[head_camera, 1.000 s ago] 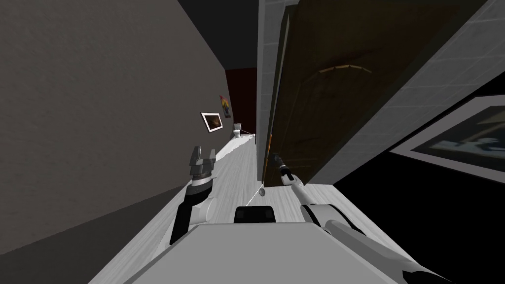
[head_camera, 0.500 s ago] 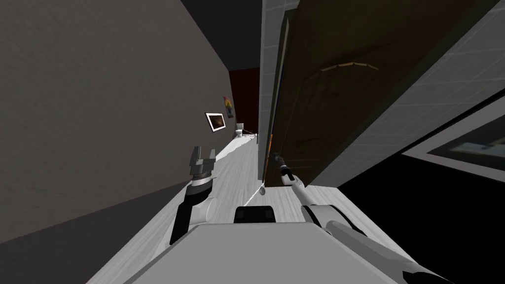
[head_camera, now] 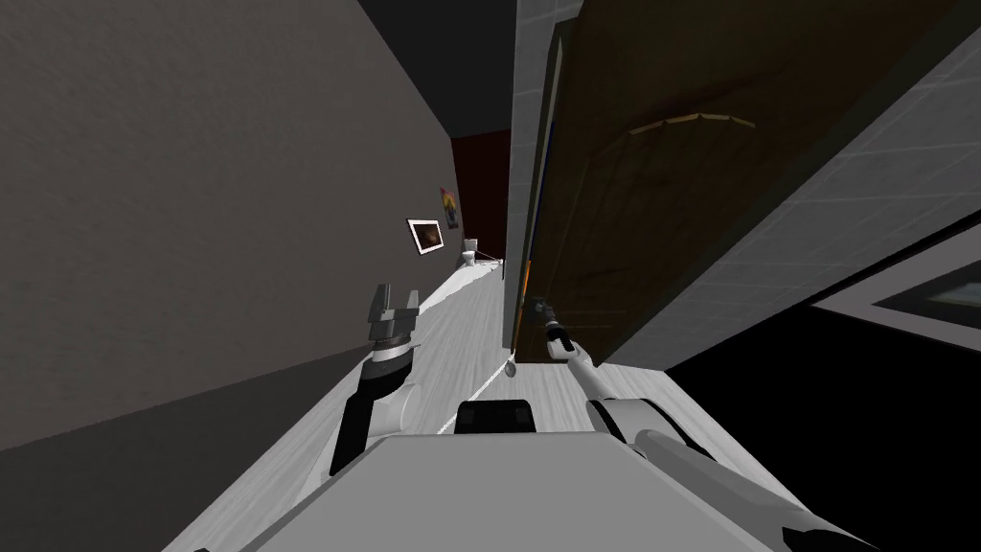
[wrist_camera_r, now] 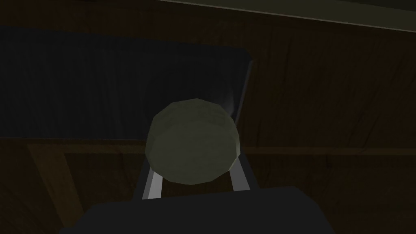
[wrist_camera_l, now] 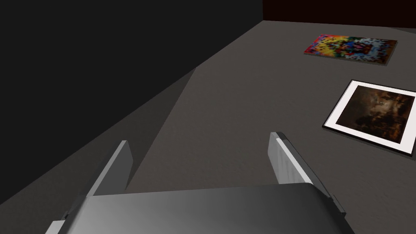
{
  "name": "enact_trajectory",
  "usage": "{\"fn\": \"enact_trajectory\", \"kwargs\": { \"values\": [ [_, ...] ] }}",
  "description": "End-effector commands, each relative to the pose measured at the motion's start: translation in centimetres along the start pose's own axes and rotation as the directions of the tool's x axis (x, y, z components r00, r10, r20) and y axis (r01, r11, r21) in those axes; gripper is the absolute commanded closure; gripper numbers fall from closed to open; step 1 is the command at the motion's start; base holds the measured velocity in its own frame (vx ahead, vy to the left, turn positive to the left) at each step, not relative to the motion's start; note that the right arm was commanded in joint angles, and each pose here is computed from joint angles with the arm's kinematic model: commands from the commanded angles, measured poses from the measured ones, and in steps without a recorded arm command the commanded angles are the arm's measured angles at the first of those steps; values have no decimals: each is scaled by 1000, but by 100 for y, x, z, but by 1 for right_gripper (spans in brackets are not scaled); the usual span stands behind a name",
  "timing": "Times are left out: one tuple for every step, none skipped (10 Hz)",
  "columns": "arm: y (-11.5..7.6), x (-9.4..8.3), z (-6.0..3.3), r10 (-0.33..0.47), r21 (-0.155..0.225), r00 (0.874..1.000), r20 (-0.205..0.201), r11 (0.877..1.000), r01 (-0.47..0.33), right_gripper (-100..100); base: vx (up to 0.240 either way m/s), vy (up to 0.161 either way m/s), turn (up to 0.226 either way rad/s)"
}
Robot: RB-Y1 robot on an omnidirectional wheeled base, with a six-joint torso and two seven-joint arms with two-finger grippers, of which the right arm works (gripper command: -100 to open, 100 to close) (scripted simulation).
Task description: Pull the door open
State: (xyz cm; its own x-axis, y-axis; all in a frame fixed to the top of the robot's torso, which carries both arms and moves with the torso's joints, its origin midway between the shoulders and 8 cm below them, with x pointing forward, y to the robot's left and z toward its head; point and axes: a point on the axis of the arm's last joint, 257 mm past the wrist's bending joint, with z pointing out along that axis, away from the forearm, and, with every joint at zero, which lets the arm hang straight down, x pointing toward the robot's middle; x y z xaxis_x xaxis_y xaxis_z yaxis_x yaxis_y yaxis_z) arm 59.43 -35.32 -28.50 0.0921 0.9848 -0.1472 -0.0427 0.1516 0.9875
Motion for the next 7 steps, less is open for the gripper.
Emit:
{"fn": "enact_trajectory", "kwargs": {
  "values": [
    [29,21,14,56,-7,998,2,998,-56,100,-54,-51,76],
    [26,-13,14,110,-7,994,14,994,-110,100,-55,-45,99],
    [26,-13,14,118,-7,993,13,993,-118,100,-41,-32,57],
    [22,-46,13,176,-8,984,25,984,-176,100,-51,-33,89],
    [22,-46,13,179,-8,984,25,984,-179,100,-41,-28,65],
    [17,-78,12,239,-11,970,35,971,-239,100,-43,-31,109],
    [12,-110,10,282,-13,958,46,959,-282,100,-67,-52,160]
  ]
}}
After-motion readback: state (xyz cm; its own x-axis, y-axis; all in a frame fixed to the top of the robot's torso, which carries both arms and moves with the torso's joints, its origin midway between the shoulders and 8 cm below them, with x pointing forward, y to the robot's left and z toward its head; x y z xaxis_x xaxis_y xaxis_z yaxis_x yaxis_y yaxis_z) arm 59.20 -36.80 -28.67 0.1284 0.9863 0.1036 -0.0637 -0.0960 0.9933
